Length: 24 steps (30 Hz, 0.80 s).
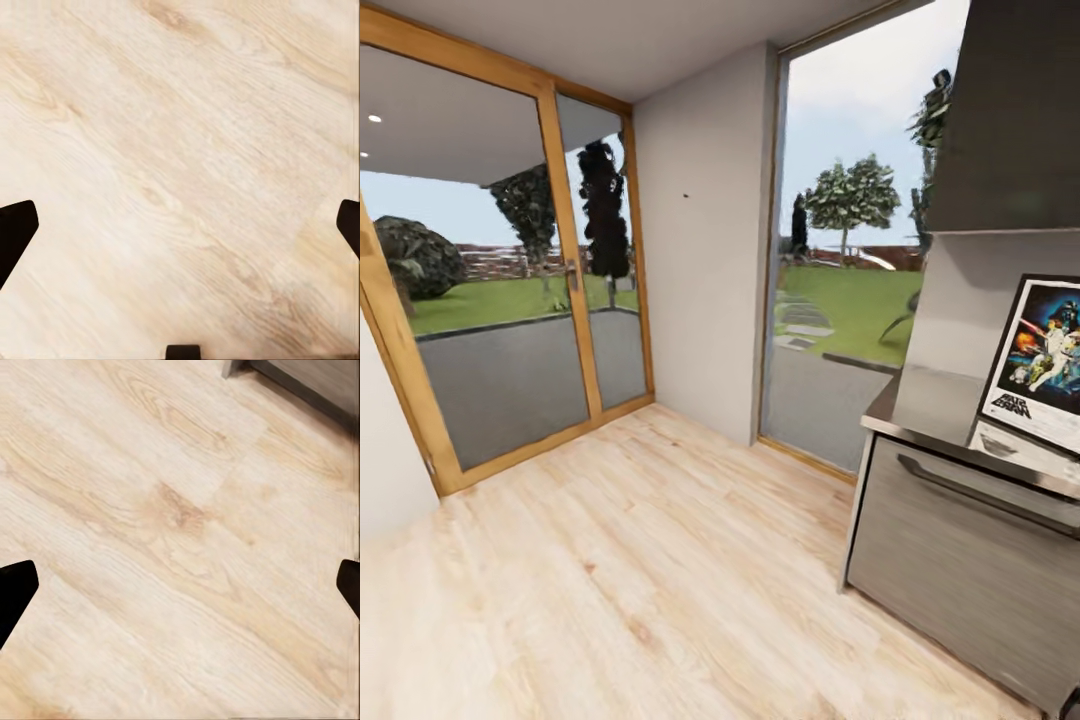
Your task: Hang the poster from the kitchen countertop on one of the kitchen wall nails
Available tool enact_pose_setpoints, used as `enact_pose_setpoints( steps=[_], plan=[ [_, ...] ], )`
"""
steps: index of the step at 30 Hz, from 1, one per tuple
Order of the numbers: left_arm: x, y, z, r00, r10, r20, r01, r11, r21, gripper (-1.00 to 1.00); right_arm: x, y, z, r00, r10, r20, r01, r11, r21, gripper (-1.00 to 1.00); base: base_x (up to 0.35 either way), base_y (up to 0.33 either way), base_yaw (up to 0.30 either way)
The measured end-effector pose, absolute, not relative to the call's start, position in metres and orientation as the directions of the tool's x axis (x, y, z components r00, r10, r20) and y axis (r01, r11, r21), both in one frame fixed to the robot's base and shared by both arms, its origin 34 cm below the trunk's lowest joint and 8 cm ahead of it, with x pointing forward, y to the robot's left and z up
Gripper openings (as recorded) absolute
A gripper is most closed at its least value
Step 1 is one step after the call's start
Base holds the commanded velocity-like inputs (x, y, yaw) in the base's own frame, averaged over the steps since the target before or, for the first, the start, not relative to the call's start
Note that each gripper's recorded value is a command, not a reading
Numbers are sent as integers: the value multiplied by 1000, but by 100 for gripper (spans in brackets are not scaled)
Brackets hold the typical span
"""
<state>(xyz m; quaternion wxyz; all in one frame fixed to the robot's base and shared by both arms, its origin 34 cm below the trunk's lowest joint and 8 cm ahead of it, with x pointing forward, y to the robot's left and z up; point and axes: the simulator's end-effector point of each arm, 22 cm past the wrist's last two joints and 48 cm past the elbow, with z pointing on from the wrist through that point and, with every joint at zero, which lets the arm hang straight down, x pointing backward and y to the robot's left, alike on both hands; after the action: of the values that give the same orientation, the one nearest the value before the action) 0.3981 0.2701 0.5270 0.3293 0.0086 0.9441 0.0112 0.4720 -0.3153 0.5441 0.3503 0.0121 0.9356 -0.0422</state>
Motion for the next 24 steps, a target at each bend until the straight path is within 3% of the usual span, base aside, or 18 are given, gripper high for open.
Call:
enact_pose_setpoints(
  steps=[16,24],
  plan=[
    [401,270,529,-778,24,-628,9,1000,27,100,474,-315,547,-748,-7,-663,53,996,-70,100,0,-294,-298],
    [402,270,530,-775,24,-631,9,1000,27,100,476,-315,549,-745,-8,-667,52,996,-70,100,0,-100,-298]
  ],
)
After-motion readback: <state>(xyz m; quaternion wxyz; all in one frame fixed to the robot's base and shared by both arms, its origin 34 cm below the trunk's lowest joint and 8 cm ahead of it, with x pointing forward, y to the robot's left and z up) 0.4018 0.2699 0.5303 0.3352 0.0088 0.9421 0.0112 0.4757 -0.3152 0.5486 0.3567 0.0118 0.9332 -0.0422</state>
